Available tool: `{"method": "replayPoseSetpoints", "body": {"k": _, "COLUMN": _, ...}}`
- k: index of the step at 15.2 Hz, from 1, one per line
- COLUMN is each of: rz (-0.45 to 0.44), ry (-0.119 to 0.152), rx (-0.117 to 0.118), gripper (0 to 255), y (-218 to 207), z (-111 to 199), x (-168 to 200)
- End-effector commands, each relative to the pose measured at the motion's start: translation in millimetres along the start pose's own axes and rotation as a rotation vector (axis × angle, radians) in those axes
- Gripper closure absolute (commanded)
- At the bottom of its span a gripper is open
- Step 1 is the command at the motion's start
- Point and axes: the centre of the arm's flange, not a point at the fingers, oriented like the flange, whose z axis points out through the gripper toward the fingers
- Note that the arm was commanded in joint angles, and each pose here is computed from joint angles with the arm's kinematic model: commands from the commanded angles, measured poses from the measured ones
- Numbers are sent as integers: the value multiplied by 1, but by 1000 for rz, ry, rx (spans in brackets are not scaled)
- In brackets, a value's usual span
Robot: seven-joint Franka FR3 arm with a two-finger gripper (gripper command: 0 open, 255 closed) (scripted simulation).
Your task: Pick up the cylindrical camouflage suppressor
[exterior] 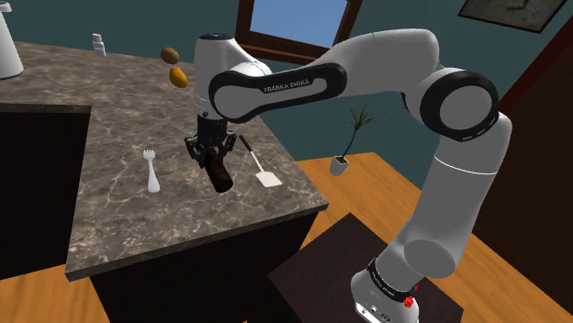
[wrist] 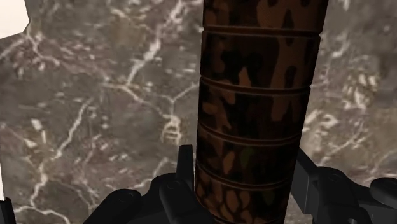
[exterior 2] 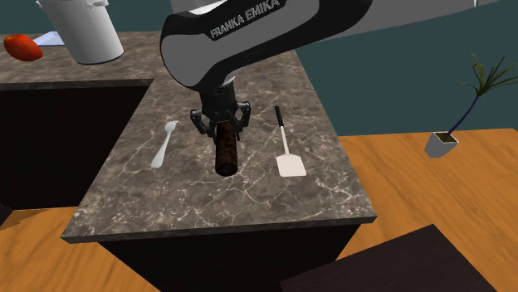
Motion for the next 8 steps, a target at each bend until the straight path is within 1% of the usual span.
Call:
{"method": "replayPoseSetpoints", "body": {"k": 1, "rz": 0, "ry": 0, "rx": 0, "gripper": 255, "y": 1, "z": -9, "x": 1}}
{"method": "replayPoseSetpoints", "body": {"k": 8, "rz": 0, "ry": 0, "rx": 0, "gripper": 255, "y": 2, "z": -46, "x": 1}}
